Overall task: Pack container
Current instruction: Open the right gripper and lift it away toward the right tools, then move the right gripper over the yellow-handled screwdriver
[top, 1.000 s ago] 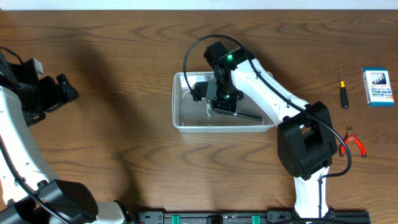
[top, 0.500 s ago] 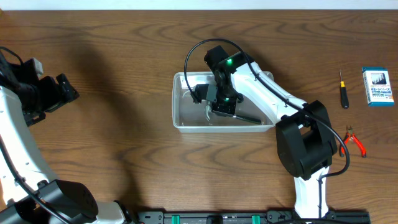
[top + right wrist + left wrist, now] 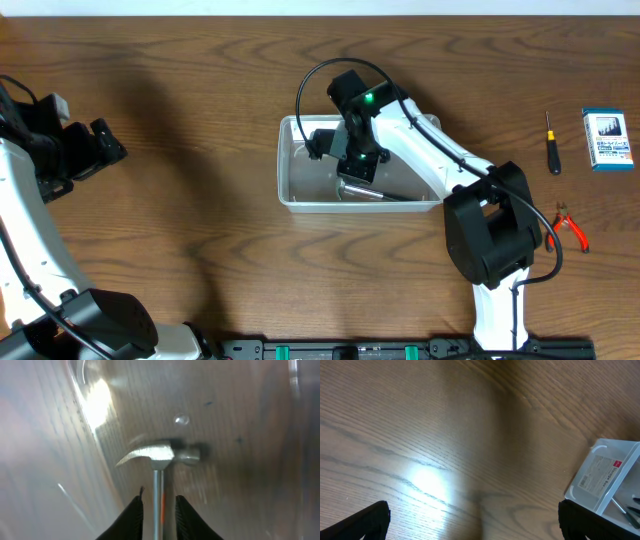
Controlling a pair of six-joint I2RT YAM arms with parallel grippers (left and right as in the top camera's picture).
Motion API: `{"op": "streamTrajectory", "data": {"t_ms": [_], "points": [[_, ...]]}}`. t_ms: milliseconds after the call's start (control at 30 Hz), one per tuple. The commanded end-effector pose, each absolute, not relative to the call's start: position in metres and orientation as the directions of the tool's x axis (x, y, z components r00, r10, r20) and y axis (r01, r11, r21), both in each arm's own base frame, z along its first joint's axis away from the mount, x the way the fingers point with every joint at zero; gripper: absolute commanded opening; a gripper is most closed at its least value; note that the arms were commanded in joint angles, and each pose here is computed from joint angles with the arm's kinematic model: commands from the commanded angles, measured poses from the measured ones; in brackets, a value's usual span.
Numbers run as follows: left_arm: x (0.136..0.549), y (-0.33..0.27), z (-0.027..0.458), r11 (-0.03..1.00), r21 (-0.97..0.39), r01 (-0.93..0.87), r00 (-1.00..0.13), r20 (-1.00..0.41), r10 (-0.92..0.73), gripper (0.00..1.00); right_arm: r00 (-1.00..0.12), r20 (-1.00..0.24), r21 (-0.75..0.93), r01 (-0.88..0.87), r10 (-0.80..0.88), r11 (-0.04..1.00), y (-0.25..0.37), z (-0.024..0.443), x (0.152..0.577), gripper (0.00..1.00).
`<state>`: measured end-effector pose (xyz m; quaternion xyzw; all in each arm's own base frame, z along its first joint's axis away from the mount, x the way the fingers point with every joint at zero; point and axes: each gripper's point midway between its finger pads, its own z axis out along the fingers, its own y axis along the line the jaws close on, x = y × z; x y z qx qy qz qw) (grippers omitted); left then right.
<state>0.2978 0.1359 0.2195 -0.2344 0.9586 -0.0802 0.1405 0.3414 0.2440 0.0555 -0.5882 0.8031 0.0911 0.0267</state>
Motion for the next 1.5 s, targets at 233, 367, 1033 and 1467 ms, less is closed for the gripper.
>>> {"op": "streamTrajectory", "data": {"t_ms": [233,367,1033,1467], "points": [[0.298,0.136,0.220,0.881,-0.226,-0.416,-0.855,-0.234,-0.463,0.98,-0.388,-0.381,-0.081,-0.890,-0.839,0.448,0.266,0.209,0.400,0.99],[0.298,0.136,0.220,0.881,-0.226,-0.415,-0.855,-0.234,-0.463,0.98,-0.505,-0.424,-0.167,-0.772,-0.752,0.613,0.239,0.261,0.414,0.99],[0.298,0.136,0.220,0.881,-0.226,-0.415,-0.855,-0.234,-0.463,0.98,-0.817,-0.557,-0.063,-0.136,-0.148,0.989,0.043,0.378,0.336,1.00],[0.298,0.136,0.220,0.881,-0.226,-0.415,-0.855,-0.235,-0.463,0.98,-0.906,-0.415,-0.111,-0.034,-0.077,0.993,-0.081,0.289,0.383,0.99]]}}
